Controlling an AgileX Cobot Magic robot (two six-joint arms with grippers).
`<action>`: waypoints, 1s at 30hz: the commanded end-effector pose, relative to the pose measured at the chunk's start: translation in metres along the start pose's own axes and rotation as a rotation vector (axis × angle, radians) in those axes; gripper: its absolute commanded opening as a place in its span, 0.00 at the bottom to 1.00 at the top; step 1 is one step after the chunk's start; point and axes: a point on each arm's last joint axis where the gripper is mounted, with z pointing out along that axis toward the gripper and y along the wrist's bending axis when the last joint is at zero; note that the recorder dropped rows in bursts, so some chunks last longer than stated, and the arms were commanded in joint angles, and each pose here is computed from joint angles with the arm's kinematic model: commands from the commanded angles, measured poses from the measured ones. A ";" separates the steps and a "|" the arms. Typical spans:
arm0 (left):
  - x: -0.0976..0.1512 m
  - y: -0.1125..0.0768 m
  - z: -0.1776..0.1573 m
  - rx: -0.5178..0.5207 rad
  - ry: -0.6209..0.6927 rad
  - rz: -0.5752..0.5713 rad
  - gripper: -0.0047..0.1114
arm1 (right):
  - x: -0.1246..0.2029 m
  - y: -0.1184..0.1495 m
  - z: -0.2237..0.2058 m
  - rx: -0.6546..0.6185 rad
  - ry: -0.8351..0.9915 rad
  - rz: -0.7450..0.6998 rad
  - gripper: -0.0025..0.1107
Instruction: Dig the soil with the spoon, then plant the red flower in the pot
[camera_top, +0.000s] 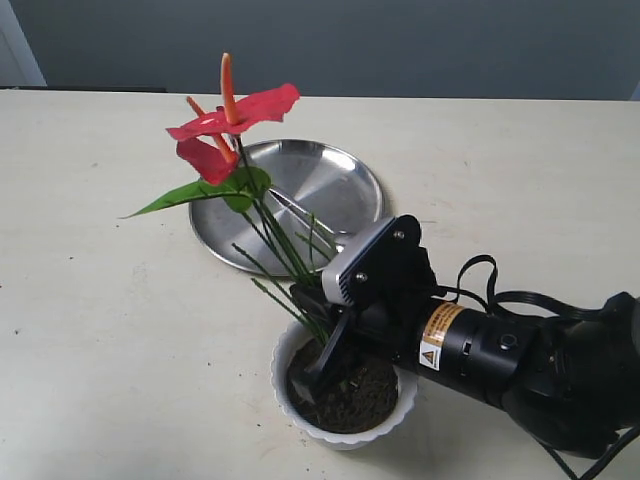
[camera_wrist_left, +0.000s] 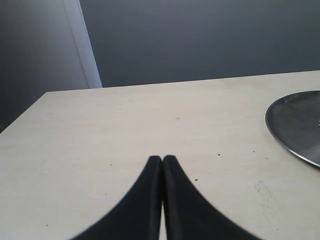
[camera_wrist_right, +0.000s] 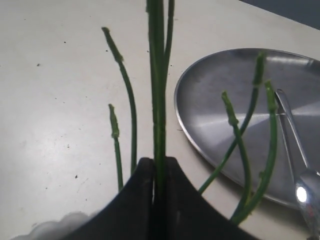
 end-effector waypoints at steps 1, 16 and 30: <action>-0.002 0.000 -0.001 0.008 -0.011 -0.009 0.04 | 0.004 0.000 -0.001 0.005 0.011 -0.018 0.02; -0.002 0.000 -0.001 0.008 -0.012 -0.009 0.04 | -0.005 0.000 -0.010 0.005 0.043 -0.026 0.06; -0.002 0.000 -0.001 0.008 -0.012 -0.009 0.04 | -0.005 0.000 -0.010 0.004 0.040 0.001 0.36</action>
